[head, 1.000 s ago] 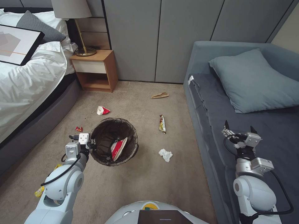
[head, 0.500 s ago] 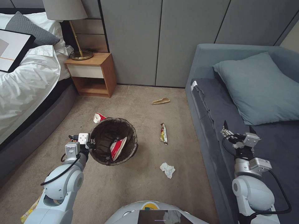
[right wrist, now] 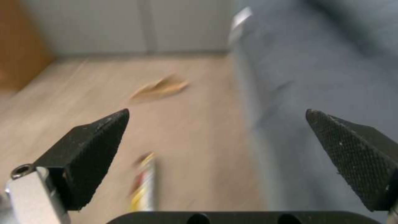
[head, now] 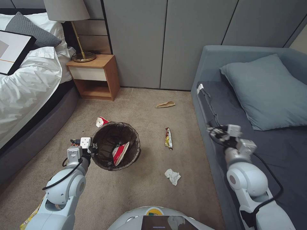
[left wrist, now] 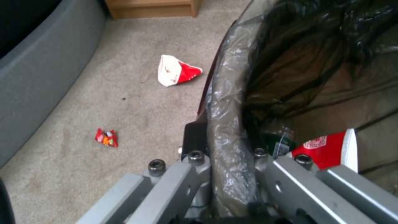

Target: Pick up the trash bin, then pick up the garbage from the floor and place it into the trash bin.

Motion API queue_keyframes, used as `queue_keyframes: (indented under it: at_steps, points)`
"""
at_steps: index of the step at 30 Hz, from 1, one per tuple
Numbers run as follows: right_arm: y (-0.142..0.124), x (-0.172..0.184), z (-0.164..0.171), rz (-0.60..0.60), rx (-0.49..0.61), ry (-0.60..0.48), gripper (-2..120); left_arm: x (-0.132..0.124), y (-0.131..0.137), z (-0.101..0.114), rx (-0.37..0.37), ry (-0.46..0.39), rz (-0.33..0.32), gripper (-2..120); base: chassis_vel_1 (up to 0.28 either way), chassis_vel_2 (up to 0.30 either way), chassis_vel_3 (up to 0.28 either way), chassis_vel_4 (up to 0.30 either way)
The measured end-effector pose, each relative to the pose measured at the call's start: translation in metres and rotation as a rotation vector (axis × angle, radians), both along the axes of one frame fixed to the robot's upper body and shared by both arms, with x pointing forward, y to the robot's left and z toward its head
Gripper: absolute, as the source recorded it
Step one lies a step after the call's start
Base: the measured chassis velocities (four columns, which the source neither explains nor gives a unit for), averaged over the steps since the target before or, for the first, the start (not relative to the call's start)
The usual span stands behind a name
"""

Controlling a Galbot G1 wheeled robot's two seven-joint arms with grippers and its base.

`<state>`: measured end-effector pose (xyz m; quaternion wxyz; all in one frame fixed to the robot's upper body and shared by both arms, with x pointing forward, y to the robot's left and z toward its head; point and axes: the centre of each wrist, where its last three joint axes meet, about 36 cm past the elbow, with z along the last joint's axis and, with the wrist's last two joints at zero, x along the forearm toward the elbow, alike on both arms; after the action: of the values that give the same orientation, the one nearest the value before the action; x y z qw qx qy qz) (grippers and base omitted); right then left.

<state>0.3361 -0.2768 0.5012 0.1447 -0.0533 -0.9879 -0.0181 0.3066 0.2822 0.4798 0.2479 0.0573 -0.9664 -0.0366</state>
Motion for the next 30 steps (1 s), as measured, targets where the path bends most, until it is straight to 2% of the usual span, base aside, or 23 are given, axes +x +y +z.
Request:
queue_keyframes:
  at_steps: [2,5,8,13,17,24,30]
  points:
    - [0.011,0.007,0.007,0.11,0.026,0.086,100,0.0,0.0,0.0,0.002,0.001,0.001,3,0.0,0.0,0.0,0.0]
    - [0.014,0.01,0.008,0.159,0.04,0.122,100,0.0,0.0,0.0,0.002,0.002,0.001,3,0.0,0.0,0.0,0.0]
    - [0.015,0.038,-0.006,0.269,0.046,0.275,100,-0.001,0.0,-0.002,0.007,0.007,0.003,3,0.0,0.0,0.0,0.0]
    - [0.019,0.052,-0.011,0.299,0.06,0.321,100,-0.001,-0.002,-0.004,0.005,0.012,0.002,3,0.0,0.0,0.0,0.0]
    - [0.034,0.068,-0.03,0.329,0.075,0.393,100,-0.001,-0.003,-0.005,0.007,0.014,0.004,3,0.0,0.0,0.0,0.0]
    - [0.059,0.074,-0.091,0.321,0.108,0.55,100,-0.001,0.0,-0.005,0.012,0.013,0.013,3,0.0,0.0,0.0,0.0]
    - [0.074,0.064,-0.12,0.329,0.109,0.605,100,0.001,0.001,-0.006,0.011,0.014,0.016,3,0.0,0.0,0.0,0.0]
